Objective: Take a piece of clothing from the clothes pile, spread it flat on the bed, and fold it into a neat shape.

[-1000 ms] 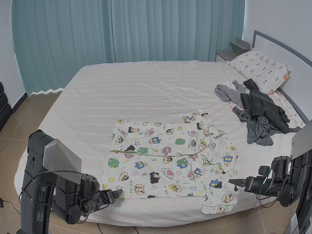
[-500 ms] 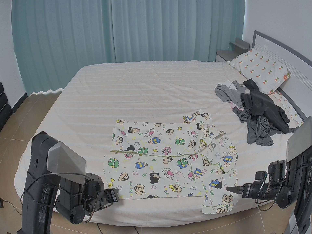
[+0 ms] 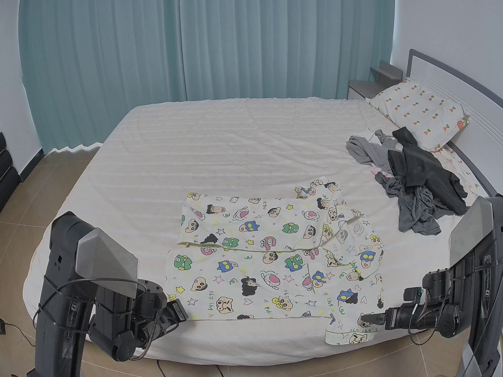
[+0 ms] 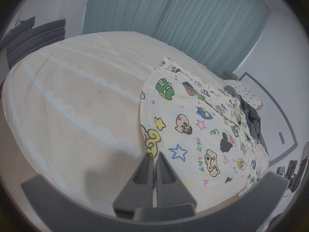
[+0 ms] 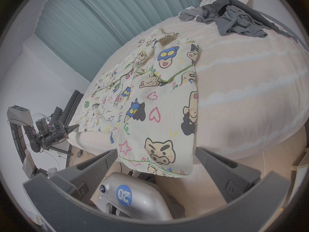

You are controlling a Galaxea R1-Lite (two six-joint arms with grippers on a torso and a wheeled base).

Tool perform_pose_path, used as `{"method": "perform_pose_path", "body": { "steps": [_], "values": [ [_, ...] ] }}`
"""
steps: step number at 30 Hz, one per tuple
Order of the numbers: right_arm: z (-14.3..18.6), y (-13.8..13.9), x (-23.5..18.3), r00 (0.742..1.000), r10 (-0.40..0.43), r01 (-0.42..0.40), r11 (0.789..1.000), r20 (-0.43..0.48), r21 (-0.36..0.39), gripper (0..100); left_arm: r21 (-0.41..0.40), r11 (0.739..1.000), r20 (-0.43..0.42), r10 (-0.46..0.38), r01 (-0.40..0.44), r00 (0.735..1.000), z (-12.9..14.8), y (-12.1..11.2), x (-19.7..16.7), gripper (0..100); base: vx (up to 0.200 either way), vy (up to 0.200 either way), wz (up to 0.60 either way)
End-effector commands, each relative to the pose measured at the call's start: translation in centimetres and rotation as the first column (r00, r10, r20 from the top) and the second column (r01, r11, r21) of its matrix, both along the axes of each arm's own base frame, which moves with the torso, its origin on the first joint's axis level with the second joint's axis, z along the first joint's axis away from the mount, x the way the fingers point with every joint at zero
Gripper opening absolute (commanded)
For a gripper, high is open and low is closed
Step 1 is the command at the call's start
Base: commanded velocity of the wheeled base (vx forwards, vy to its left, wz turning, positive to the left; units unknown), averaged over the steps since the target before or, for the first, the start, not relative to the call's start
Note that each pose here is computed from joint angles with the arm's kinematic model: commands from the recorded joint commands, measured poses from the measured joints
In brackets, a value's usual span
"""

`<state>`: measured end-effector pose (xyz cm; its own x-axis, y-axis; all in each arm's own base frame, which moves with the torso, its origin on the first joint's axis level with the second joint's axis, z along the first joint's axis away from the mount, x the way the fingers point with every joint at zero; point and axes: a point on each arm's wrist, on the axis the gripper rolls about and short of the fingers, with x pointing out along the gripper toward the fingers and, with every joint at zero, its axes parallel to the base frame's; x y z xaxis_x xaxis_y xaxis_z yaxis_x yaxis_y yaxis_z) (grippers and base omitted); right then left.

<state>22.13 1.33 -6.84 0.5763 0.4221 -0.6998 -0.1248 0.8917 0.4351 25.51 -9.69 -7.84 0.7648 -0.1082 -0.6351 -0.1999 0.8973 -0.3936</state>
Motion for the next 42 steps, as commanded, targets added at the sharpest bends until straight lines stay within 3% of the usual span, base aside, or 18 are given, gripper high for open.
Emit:
{"method": "perform_pose_path", "body": {
  "steps": [1, 12, 31, 32, 37, 42],
  "values": [
    [-0.6, 0.2, 0.7, 1.0, 0.009, -0.009, 1.0, 0.016, -0.001, 100, -0.004, 1.0, 0.032, 0.016, -0.015, 0.999, 0.5, 0.0, 0.2, 0, 0.0, 0.0, 0.0],
    [-1.0, 0.3, 1.4, 0.999, 0.006, -0.005, 1.0, 0.038, -0.023, 100, -0.044, 0.998, 0.061, 0.048, -0.045, 0.997, 1.7, 0.0, 0.3, 0, 0.0, 0.0, 0.0],
    [-1.5, 1.7, 3.1, 0.994, 0.065, -0.063, 0.998, 0.089, -0.026, 100, -0.031, 0.997, 0.069, 0.07, -0.068, 0.995, 1.6, -0.2, 0.3, 0, 0.0, 0.0, 0.0],
    [-1.6, 1.7, 3.3, 0.994, 0.067, -0.065, 0.997, 0.089, -0.027, 0, -0.031, 0.997, 0.069, 0.068, -0.066, 0.995, 1.6, -0.2, 0.3, 0, 0.0, 0.0, 0.0],
    [-1.6, 1.7, 3.6, 0.992, 0.073, -0.072, 0.997, 0.105, -0.017, 0, -0.029, 0.997, 0.064, 0.07, -0.069, 0.995, 1.5, -0.1, 0.2, 0, 0.0, 0.0, 0.0],
    [-1.3, 1.0, 3.3, 0.989, 0.097, -0.104, 0.993, 0.107, 0.053, 0, -0.028, 0.998, 0.062, 0.065, -0.064, 0.996, 1.5, -0.2, 0.1, 0, 0.0, 0.0, 0.0]
  ]
}}
